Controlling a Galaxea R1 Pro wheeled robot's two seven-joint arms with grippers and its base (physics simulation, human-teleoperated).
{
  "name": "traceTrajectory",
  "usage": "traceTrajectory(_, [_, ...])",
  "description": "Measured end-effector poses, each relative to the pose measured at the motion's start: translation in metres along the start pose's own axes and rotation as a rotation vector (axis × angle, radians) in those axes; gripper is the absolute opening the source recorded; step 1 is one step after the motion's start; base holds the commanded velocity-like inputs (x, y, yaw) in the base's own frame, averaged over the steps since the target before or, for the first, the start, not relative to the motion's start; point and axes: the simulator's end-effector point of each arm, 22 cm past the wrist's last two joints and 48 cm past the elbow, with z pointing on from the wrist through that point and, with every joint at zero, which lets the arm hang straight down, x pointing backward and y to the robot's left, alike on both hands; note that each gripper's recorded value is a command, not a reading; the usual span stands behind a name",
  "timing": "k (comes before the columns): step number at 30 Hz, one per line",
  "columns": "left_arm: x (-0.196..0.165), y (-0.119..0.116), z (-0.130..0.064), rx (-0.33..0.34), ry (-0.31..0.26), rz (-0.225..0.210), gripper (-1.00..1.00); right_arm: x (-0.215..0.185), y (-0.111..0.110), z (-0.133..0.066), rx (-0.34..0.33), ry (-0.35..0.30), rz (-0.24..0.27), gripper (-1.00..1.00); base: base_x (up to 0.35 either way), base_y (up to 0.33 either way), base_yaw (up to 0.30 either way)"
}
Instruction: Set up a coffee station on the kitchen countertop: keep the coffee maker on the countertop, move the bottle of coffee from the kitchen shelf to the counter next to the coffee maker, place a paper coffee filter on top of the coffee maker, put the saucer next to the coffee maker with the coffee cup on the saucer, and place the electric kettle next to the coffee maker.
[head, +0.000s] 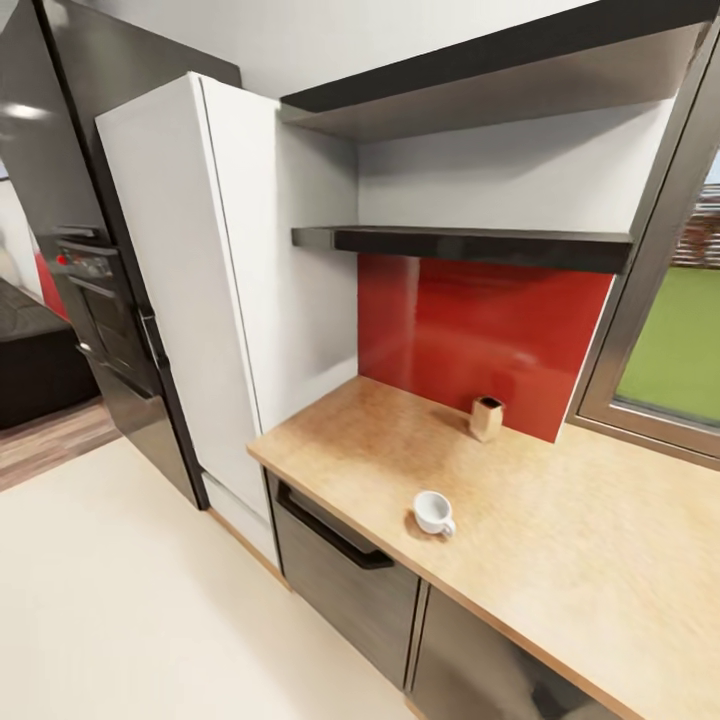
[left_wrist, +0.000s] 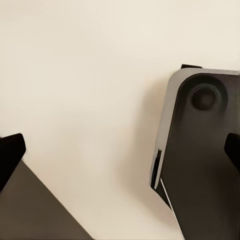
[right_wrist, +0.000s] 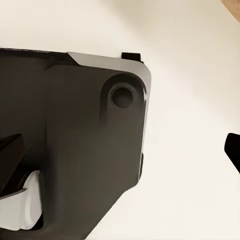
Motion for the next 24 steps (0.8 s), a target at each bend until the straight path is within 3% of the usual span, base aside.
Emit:
traceTrajectory(17, [-0.0033,-0.0013,0.0003,0.002,-0.008,-0.003,1.0,-0.0037,-0.0001,-0.0008,0.0,-0.009,0.0,1.0,0.218,0.279,-0.001])
traceTrajectory(24, [-0.0032,-0.0039,0.0,0.005,-0.007,-0.003,1.0,-0.0038,0.0004,-0.0008,-0.002,-0.01,0.001,1.0,0.216,0.28,-0.189])
